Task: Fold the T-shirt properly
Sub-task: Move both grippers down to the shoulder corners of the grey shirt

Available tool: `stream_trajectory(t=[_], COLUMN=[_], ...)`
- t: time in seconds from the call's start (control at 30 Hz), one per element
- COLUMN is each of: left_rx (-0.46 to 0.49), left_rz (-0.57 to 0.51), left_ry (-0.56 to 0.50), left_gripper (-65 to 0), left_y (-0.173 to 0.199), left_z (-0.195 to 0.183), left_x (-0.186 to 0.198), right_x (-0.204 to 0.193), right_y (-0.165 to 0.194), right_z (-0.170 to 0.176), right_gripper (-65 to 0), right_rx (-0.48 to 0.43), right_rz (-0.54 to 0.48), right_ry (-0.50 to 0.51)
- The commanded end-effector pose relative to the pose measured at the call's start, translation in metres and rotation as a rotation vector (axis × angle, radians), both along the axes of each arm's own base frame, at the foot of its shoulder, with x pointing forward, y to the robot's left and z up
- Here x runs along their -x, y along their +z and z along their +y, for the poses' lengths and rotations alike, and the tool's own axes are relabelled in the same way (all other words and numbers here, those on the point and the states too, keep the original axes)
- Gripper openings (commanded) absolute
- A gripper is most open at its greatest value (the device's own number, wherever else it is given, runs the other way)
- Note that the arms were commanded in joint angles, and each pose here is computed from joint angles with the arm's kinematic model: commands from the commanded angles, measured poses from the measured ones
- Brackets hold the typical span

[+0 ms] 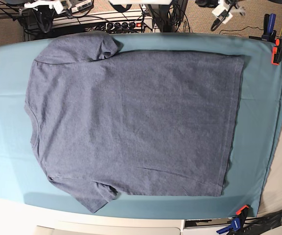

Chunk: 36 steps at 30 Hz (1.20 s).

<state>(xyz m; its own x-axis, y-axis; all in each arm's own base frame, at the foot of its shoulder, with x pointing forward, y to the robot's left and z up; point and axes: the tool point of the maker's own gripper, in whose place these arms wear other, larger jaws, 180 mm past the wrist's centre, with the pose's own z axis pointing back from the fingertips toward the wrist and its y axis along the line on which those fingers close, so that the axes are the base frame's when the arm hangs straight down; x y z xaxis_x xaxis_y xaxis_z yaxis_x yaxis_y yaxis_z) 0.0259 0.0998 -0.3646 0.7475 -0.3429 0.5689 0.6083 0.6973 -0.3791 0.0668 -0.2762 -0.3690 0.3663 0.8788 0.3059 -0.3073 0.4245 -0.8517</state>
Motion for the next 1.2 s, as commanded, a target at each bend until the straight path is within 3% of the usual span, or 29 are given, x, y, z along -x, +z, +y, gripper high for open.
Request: stream_trajectory(t=[0.0,0.1,0.23,0.4,0.63,0.77,0.9,1.0,1.17], left_rx=[0.025,0.006,-0.004,-0.105,-0.227,-0.358,-0.515,-0.639,-0.738], left_rz=[-0.044,-0.122,-0.223,-0.387,-0.492,-0.546,-0.584,-0.621,-0.676], left_ry=[-0.015,-0.039,-0.043,-0.087,-0.157,-0.268,-0.338,-0.387,-0.435], left_gripper=[-60.9,-60.9,-60.9,-60.7,-54.7,-54.3,-54.3,-53.7,-53.7], left_y=[0.012,0.019,0.025,0.029,0.029,0.026,0.024,0.026,0.033], left_z=[-0.006,-0.008,-0.007,0.002,0.015,0.034,0.062,0.083,0.099], left_x=[-0.007,-0.026,-0.056,-0.091,-0.111,-0.115,-0.125,-0.134,-0.146], right_x=[-0.004,-0.013,-0.026,-0.04,-0.054,-0.057,-0.058,-0.058,-0.047], right_y=[0.01,0.019,0.027,0.031,0.033,0.023,0.026,0.027,0.023], right_z=[0.002,0.015,0.028,0.037,0.032,0.01,0.012,0.011,0.011], right_gripper=[-62.1,-62.1,-62.1,-62.1,-62.1,-62.1,-62.1,-62.1,-62.1], right_rx=[0.035,0.114,0.195,0.253,0.285,0.353,0.443,0.452,0.436], right_rz=[-0.025,-0.059,-0.11,-0.152,-0.15,-0.044,-0.037,-0.029,0.004], right_ry=[0.051,0.195,0.314,0.388,0.451,0.445,0.567,0.596,0.605])
